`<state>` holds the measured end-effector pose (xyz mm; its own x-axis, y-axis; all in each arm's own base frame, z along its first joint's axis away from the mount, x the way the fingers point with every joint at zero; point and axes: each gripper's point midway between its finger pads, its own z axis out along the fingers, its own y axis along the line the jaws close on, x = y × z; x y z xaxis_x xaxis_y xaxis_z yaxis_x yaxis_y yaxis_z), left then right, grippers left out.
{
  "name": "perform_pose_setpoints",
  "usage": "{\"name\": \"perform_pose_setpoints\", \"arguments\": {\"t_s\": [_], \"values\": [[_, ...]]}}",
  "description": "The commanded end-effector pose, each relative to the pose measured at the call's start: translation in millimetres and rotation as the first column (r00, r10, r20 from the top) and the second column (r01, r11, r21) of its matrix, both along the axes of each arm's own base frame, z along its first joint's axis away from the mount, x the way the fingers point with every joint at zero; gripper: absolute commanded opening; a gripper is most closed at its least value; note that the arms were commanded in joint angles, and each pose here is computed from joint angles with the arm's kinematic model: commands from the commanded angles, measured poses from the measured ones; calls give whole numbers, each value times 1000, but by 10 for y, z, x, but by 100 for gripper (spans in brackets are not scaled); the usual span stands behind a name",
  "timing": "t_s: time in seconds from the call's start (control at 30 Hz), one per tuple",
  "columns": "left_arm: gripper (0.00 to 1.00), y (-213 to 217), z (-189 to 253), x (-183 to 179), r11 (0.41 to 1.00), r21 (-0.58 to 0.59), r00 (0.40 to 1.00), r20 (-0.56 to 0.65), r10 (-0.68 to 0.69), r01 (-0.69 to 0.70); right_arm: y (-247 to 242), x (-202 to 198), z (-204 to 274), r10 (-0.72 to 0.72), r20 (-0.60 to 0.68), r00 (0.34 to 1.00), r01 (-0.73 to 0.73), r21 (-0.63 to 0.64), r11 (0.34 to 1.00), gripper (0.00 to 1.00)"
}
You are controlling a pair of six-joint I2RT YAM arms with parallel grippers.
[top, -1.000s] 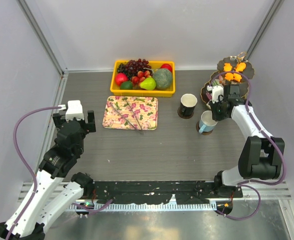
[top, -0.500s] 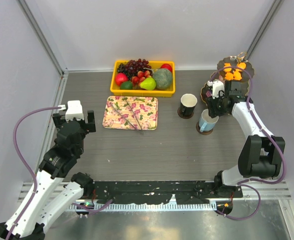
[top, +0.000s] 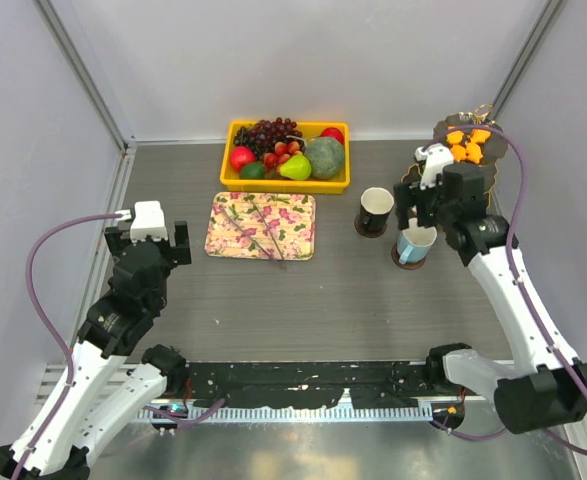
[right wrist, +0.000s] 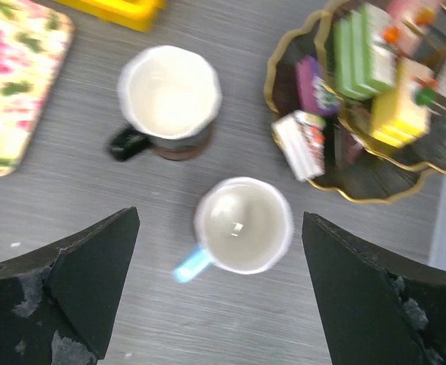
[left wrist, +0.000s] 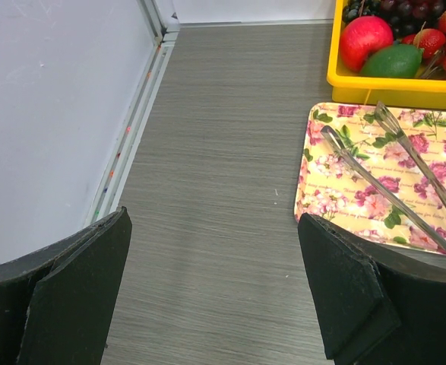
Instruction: Serve the afternoon tea
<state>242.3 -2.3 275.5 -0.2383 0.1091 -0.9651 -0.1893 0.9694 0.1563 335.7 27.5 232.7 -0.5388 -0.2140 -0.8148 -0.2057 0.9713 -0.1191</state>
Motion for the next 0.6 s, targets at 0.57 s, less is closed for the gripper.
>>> {"name": "perform_pose_setpoints", "arguments": {"t_s": [0.57], "values": [[99,41,136,9,1000,-17,997,74,24,-22,884,-277,-929,-84,-149,985,91,42,995,95]]}}
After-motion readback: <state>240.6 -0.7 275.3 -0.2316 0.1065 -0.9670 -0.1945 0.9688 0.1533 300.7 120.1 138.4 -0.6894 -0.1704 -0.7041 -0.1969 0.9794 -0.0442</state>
